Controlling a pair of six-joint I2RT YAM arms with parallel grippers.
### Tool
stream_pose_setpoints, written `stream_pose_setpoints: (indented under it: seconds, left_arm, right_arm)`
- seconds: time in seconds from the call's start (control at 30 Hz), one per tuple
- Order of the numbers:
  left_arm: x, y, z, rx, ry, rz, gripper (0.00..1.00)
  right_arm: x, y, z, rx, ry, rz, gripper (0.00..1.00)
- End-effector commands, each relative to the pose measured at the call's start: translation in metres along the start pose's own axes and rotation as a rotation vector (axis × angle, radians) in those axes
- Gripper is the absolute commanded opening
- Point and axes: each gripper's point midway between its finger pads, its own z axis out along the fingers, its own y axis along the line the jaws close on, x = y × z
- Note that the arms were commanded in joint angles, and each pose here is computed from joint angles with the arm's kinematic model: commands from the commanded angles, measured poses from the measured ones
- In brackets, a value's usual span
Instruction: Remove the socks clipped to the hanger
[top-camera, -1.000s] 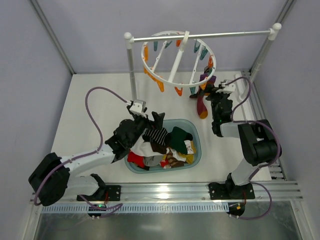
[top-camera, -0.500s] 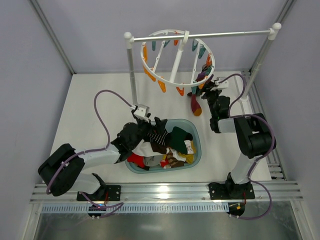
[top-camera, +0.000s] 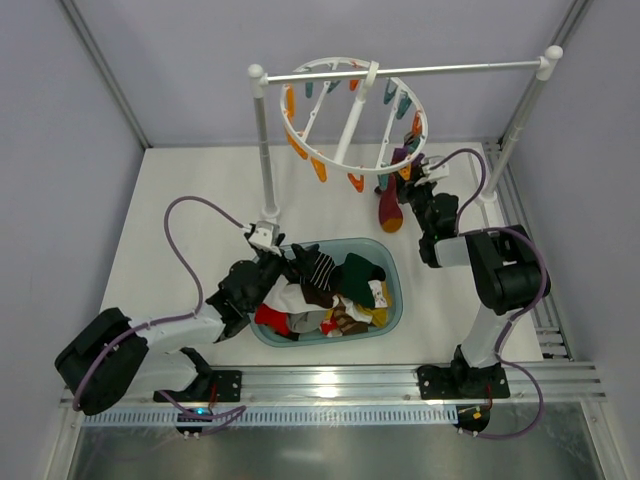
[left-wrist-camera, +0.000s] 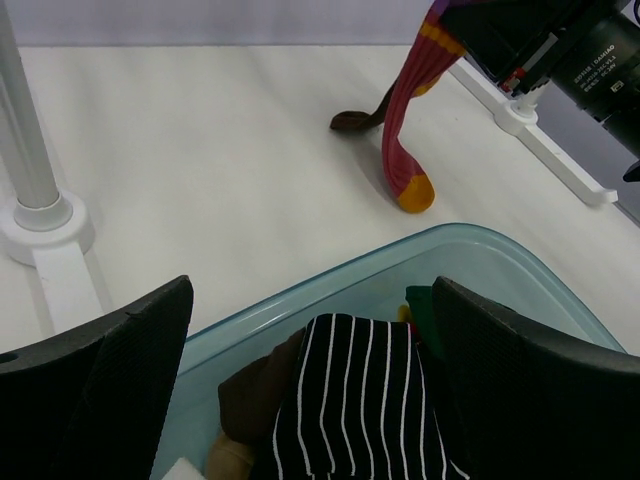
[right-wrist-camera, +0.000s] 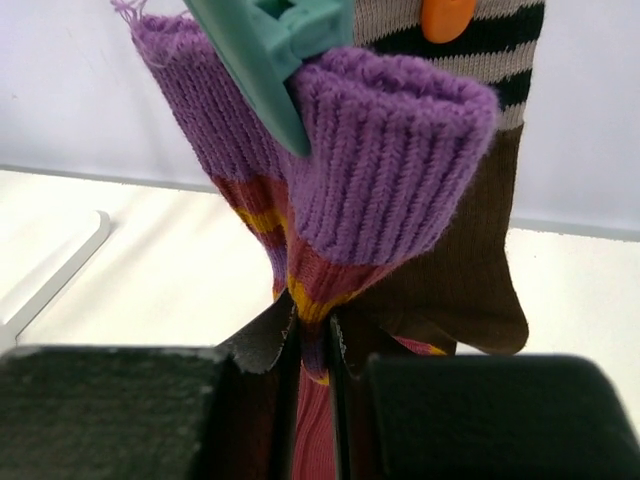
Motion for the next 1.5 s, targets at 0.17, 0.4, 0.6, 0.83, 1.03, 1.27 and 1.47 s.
stream_pose_setpoints:
  seconds: [0.17, 0.4, 0.6, 0.83, 1.03, 1.27, 1.47]
  left_arm:
    - [-0.02, 0.002, -0.003, -0.006, -0.084, -0.017, 1.0]
    - [-0.018, -0.006, 0.001, 0.034, -0.09, -0.034, 0.99]
    - [-0.015, -0.022, 0.003, 0.123, -0.094, -0.034, 1.0]
    - [-0.009, -0.039, 0.009, 0.221, -0.122, -0.028, 1.0]
    - [-0.012, -0.055, 0.013, 0.319, -0.183, -0.04, 1.0]
    - [-0.005, -0.076, 0.024, 0.421, -0.186, -0.089, 1.0]
    - [-0.019, -0.085, 0.032, 0.444, -0.222, -0.094, 1.0]
  right_arm:
    - [-0.062, 0.023, -0.03, -0.103, -0.267, -0.003, 0.11]
    - [-0.072, 0.055, -0.07, -0.184, -0.267, 0.01, 0.11]
    - [-0.089, 0.09, -0.095, -0.275, -0.301, 0.002, 0.11]
    - [-0.104, 0.125, -0.115, -0.354, -0.289, 0.023, 0.12]
    - [-0.118, 0.137, -0.127, -0.371, -0.255, 0.07, 0.11]
    - [-0.117, 0.139, -0.127, -0.366, -0.206, 0.1, 0.11]
    - [-0.116, 0.142, -0.125, -0.363, -0.159, 0.126, 0.11]
